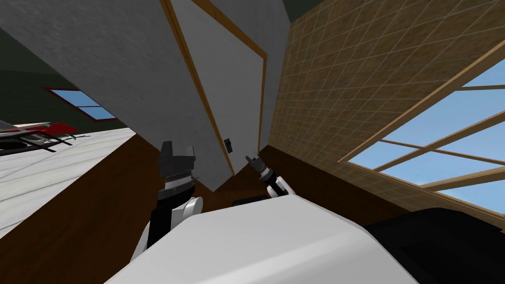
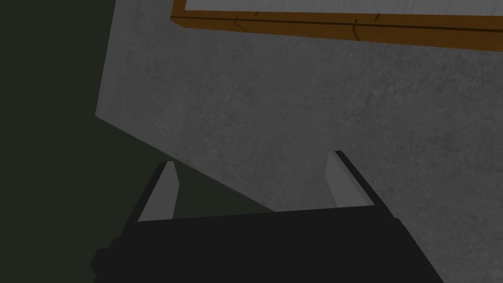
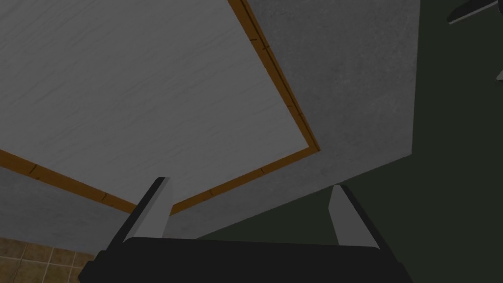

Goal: Pull the door open

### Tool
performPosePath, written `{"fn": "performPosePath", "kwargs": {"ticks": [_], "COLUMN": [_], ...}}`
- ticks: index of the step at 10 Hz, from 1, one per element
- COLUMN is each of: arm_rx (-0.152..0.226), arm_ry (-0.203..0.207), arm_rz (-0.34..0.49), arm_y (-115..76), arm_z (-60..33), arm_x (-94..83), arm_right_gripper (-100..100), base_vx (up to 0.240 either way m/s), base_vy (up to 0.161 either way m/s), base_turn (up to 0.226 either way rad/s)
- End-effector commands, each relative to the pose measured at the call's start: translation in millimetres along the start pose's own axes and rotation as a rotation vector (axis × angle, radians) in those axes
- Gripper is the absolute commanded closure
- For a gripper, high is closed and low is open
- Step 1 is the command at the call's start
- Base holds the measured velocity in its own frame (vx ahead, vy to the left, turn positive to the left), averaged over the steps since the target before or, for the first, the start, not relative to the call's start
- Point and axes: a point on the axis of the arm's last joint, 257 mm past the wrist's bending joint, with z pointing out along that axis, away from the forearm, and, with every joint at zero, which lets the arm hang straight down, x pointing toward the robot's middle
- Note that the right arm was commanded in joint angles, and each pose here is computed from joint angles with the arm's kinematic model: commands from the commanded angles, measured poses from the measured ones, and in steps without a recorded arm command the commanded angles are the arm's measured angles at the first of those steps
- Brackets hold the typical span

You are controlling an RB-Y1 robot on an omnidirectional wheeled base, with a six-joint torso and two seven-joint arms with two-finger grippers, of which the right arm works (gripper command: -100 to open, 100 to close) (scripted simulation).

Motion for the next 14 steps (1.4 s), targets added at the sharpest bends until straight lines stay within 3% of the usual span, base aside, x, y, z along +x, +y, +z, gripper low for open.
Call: {"fn": "performPosePath", "kwargs": {"ticks": [1,4,9,14], "arm_rx": [-0.02,-0.068,-0.13,-0.217], "arm_ry": [0.04,0.133,0.237,0.356], "arm_rz": [-0.027,-0.086,-0.155,-0.238], "arm_y": [2.5,10.5,20.6,34.5], "arm_z": [1.6,1.1,-3.3,-13.1], "arm_x": [15.1,53.7,97.9,150.1], "arm_right_gripper": [-100,-100,-100,-100], "base_vx": [0.104,0.123,0.092,0.108], "base_vy": [0.065,0.116,0.086,0.113], "base_turn": [-0.191,-0.225,-0.172,-0.224]}}
